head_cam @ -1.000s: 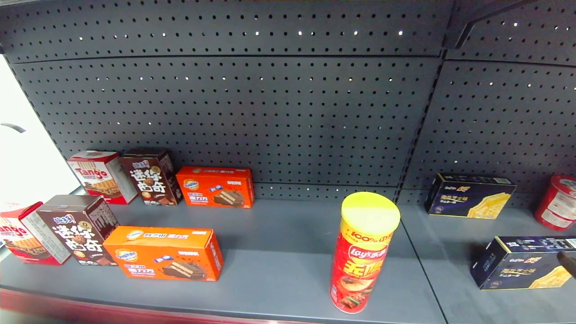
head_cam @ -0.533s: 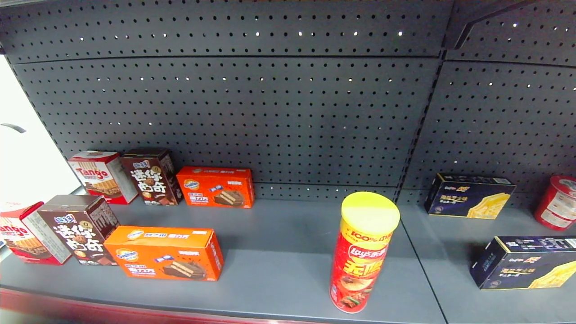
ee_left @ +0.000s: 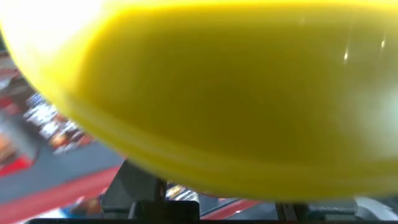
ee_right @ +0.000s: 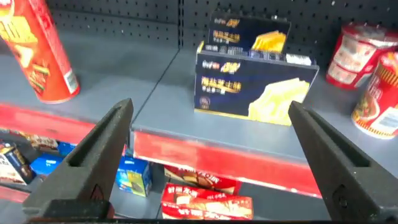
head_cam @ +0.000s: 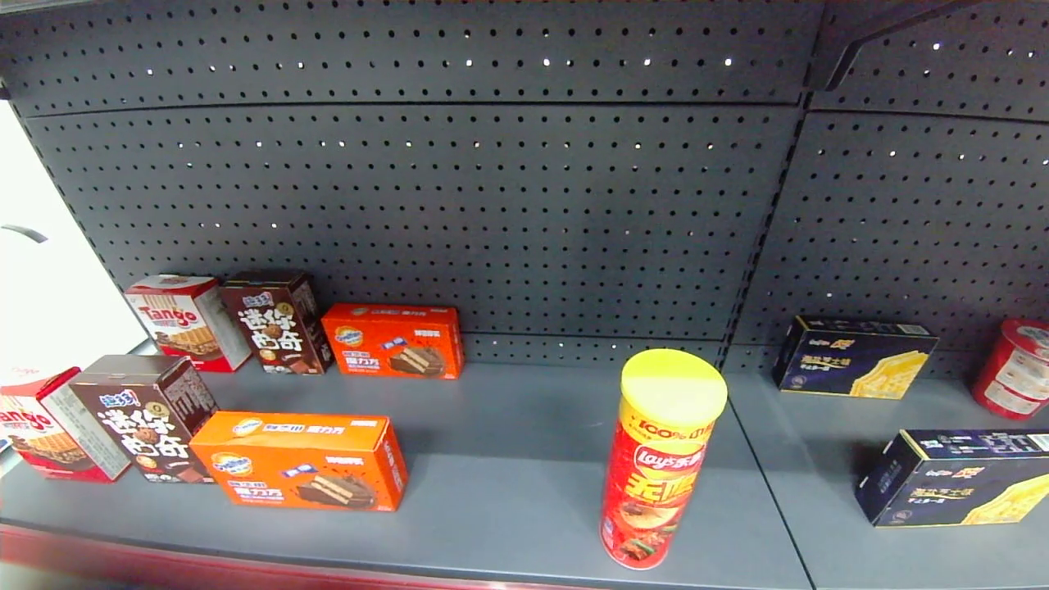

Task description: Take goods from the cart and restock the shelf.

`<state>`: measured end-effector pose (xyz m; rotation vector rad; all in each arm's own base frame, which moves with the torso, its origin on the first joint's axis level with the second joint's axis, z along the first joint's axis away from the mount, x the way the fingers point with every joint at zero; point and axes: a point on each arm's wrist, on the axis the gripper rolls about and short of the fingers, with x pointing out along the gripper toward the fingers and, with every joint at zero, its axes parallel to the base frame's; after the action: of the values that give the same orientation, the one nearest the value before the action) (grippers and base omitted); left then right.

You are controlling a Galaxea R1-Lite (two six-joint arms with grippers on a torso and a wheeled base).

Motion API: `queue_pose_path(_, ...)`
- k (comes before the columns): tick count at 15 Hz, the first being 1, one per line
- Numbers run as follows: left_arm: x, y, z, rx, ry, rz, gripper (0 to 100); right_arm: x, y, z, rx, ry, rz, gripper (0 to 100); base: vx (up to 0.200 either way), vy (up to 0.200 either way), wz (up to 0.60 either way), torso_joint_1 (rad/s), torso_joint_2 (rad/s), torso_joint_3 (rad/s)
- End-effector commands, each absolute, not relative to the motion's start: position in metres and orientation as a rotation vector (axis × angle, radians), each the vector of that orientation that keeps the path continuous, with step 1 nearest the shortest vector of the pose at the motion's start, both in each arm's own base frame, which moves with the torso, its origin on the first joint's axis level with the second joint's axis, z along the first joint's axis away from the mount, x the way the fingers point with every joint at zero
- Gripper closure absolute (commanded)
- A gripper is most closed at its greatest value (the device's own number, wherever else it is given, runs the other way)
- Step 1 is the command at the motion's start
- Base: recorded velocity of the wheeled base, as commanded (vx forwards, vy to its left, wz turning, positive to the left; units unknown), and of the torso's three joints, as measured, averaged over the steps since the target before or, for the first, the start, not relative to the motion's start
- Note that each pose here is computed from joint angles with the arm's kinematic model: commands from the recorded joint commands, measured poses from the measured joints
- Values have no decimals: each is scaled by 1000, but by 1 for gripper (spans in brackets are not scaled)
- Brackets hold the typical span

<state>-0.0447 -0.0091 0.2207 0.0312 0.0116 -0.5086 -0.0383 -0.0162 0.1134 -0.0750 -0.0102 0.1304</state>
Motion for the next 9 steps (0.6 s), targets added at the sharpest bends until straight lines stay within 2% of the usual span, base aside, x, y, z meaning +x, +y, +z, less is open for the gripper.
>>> queue_pose_path(1,-9,-11,239,17,63,-569,100,-34,-16,99,-104,23,109,0,0,0,0,0,0,0)
queue_pose_path(4,22,-13,252,20,55,-616,100,-27,-14,87,-106,25,66,0,0,0,0,0,0,0)
queue_pose_path(9,45,-20,255,15,99,-725,100,-27,-14,86,-92,18,88,0,0,0,0,0,0,0)
